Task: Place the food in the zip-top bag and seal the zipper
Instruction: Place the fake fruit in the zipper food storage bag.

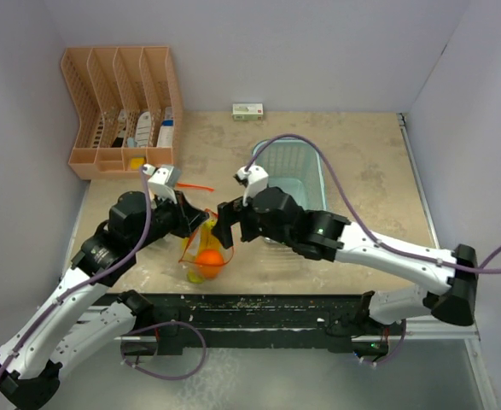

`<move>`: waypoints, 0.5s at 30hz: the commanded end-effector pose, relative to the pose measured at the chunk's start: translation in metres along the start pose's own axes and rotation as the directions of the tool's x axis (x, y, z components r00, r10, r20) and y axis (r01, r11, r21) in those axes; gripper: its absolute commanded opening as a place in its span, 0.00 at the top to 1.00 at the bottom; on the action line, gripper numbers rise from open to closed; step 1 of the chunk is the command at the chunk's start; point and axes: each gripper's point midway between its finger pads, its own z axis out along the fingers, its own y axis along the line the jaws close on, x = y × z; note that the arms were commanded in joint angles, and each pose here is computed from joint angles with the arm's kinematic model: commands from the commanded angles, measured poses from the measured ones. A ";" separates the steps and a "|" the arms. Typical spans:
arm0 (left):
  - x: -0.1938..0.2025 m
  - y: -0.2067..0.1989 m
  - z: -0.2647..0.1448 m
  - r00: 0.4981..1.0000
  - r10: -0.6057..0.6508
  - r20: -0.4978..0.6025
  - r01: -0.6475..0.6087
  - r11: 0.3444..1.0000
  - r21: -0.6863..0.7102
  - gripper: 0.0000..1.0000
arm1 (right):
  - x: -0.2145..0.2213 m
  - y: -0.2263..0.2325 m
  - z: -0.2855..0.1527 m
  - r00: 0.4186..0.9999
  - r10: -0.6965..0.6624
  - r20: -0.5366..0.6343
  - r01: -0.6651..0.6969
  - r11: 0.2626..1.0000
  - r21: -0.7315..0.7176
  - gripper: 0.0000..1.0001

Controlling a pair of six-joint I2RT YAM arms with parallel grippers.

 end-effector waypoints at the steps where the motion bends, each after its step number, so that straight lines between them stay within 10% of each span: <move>1: -0.015 -0.011 -0.007 0.998 0.016 0.054 -0.018 0.999 0.041 1.00 | -0.019 -0.045 -0.039 0.995 0.034 0.097 -0.053 0.979 0.197 0.01; 15: -0.017 -0.021 -0.018 0.997 0.022 0.071 -0.028 0.996 0.090 1.00 | -0.027 -0.205 -0.015 0.987 0.162 -0.019 -0.135 0.876 0.463 0.01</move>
